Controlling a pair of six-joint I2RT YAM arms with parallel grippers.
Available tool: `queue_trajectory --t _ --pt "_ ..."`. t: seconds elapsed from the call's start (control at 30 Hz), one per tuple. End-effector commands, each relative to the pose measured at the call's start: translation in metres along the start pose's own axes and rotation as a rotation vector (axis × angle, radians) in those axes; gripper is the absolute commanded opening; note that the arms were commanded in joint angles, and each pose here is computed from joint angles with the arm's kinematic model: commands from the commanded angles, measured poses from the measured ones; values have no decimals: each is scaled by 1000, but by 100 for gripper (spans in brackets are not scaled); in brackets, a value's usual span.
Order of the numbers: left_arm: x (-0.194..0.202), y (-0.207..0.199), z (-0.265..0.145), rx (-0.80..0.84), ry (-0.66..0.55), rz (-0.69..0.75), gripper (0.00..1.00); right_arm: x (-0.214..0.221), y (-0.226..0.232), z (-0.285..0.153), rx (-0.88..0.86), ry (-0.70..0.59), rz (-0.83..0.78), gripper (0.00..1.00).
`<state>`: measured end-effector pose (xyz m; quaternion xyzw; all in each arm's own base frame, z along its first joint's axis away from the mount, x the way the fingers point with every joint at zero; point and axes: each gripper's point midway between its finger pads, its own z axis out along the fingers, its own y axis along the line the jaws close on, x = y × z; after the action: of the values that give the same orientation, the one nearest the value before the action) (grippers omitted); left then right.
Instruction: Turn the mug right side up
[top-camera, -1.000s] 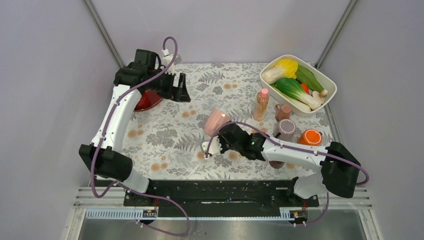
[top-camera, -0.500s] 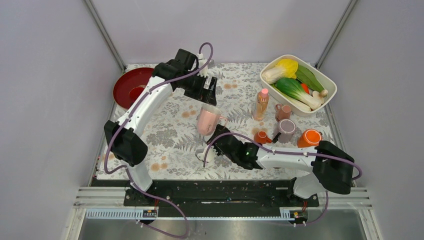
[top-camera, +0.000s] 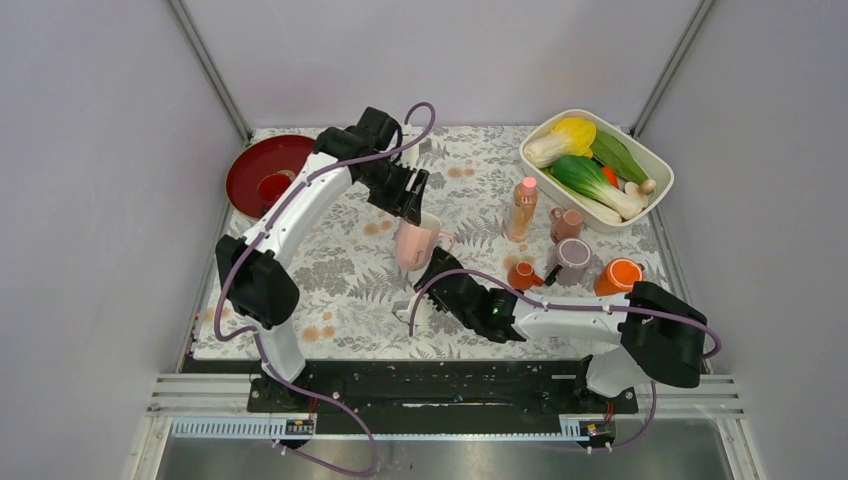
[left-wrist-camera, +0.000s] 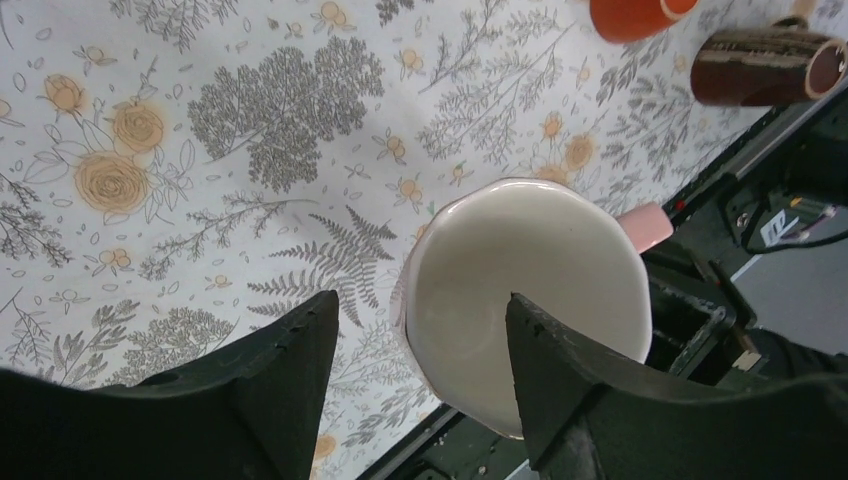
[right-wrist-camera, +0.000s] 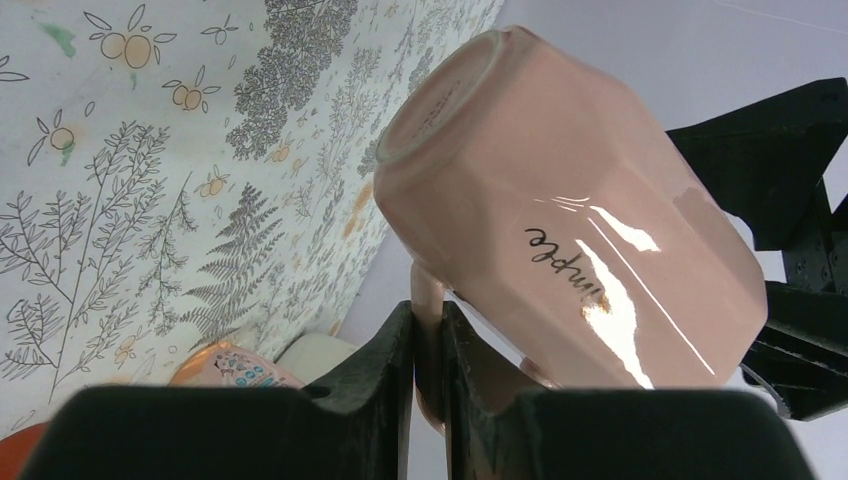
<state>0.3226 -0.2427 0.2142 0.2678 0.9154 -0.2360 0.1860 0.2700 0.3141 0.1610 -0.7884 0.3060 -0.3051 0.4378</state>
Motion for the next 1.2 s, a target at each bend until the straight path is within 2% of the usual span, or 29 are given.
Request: queue_trajectory --t 0.0,0.13,0.23,0.33,0.37,0.43,0.47,0.63,0.67,0.77,0.8,0.83,1.03,1.17 --pt "20 -3 0 10 76 64 65 7 -49 -10 167 50 -21 0" --pt "21 -1 11 14 101 64 64 6 -49 -8 175 54 -45 0" --pt "31 -11 17 70 156 63 55 9 -53 -8 190 83 -42 0" --pt "46 -19 18 112 205 84 39 10 -52 -7 189 89 -30 0" --pt "50 -21 18 127 220 83 31 10 -49 -6 180 88 -30 0" --pt "54 -24 15 140 235 85 5 10 -46 -6 173 89 -24 0" --pt "54 -24 14 139 230 89 0 10 -44 -5 170 90 -20 0" --pt "40 -23 8 119 145 89 0 9 -42 -2 166 88 -1 0" --pt "35 -22 7 116 123 86 0 8 -42 -2 168 88 12 7" --pt "14 -10 -4 83 20 71 0 8 -47 -1 200 79 96 68" --pt "7 -2 -8 63 -15 55 0 8 -47 -2 205 75 121 85" --pt "1 8 -13 44 -48 35 0 8 -49 -2 212 70 142 98" --pt "-20 57 -31 -51 -162 -32 0 6 -48 -5 215 41 159 100" --pt "-31 105 -61 -155 -249 -105 0 5 -47 -8 212 28 166 99"
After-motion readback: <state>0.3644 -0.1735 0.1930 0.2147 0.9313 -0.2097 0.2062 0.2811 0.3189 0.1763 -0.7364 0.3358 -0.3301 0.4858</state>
